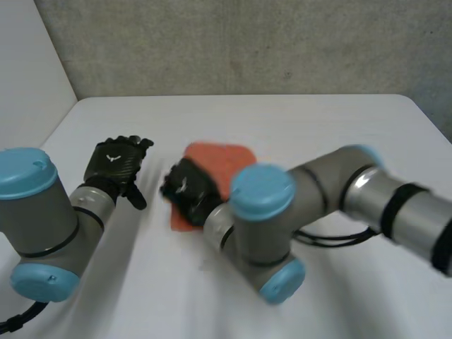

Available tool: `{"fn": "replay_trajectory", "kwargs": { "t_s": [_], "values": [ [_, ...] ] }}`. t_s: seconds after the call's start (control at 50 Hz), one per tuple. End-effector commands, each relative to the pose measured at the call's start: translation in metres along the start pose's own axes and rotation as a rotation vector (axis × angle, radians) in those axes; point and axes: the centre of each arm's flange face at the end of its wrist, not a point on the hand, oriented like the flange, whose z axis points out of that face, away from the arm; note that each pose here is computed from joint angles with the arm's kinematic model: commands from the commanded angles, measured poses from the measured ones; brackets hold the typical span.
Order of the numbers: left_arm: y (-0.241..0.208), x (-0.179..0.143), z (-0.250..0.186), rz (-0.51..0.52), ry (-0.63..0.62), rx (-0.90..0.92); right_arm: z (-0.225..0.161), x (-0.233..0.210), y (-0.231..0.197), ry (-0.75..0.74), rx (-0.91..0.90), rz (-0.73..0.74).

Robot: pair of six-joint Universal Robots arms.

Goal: Fold the laundry

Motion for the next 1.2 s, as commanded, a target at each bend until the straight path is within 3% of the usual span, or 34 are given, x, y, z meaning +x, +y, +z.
{"fn": "replay_trajectory", "kwargs": {
  "t_s": [0.02, 0.12, 0.18, 0.28, 0.38, 0.48, 0.6, 0.76, 0.88, 1.04, 1.2],
  "values": [
    [-0.005, -0.007, 0.004, -0.005, -0.016, 0.016, 0.002, -0.017, 0.007, 0.006, -0.045, -0.040],
    [-0.016, -0.005, 0.009, -0.004, -0.010, 0.061, -0.006, 0.022, -0.020, 0.149, -0.032, 0.072],
    [-0.029, -0.003, 0.013, -0.005, -0.005, 0.103, -0.016, 0.054, -0.034, 0.213, 0.014, 0.269],
    [-0.050, 0.012, 0.018, -0.056, 0.036, 0.177, -0.028, 0.102, -0.010, 0.297, 0.020, 0.622],
    [-0.057, 0.043, 0.023, -0.163, 0.123, 0.187, -0.030, 0.114, 0.016, 0.271, -0.014, 0.767],
    [-0.036, 0.064, 0.034, -0.189, 0.174, 0.098, -0.031, 0.123, 0.043, 0.275, -0.093, 0.810],
    [0.001, 0.074, 0.047, -0.185, 0.175, -0.043, -0.015, 0.103, 0.079, 0.230, -0.222, 0.839],
    [0.025, 0.059, 0.050, -0.160, 0.059, -0.143, -0.005, 0.079, 0.105, 0.134, -0.390, 0.846],
    [0.030, 0.053, 0.043, -0.137, 0.052, -0.202, -0.003, 0.091, 0.095, 0.138, -0.373, 0.810],
    [-0.037, 0.041, 0.023, -0.135, 0.059, -0.049, -0.019, 0.138, 0.045, 0.217, -0.242, 0.786],
    [-0.138, 0.012, -0.016, -0.172, 0.062, 0.223, -0.079, 0.223, -0.003, 0.534, -0.068, 0.712]
  ]
}}
